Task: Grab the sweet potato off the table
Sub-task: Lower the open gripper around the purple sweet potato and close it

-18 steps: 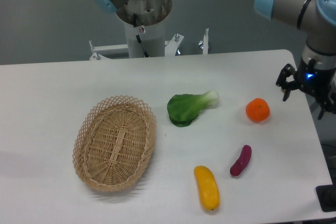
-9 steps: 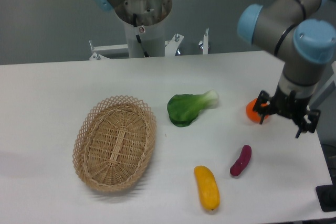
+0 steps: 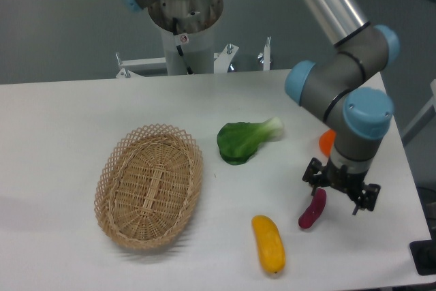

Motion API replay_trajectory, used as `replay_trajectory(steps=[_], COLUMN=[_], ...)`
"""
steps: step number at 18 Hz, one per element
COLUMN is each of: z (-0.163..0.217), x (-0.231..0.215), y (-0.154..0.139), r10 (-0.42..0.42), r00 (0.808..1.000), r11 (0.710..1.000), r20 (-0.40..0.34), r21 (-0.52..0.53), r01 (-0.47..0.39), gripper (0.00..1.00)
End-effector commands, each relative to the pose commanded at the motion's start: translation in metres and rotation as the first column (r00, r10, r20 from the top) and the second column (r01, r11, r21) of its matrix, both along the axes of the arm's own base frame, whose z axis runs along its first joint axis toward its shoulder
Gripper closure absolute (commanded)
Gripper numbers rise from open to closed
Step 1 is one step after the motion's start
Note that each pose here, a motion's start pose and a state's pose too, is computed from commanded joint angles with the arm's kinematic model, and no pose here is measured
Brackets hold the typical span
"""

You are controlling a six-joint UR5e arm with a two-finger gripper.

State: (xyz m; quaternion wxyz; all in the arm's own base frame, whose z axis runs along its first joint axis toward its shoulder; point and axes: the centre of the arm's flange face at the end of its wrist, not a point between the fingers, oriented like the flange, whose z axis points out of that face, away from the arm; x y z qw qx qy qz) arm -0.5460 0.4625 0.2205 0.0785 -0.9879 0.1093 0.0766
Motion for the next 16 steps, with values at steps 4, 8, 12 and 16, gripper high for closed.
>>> replay_trajectory(steps=[4,8,12,16], z=[-0.017,-0.026,-0.032,-0.042], x=[0.014,0.019,0.023,0.025], y=[0.002,0.009,0.007,0.016], r10=[-0.003,-0.012,-0.012,-0.022], r00=[1.0,1.0,1.0,0.999], r11=[1.0,1.0,1.0,1.0], r20=[-0.008,-0.01,-0.004,-0.025], r21=[0.006,0.005,0.0,0.012], r01=[0.003,0.012,0.012,0.023], gripper=[0.0,0.0,0.0,0.0])
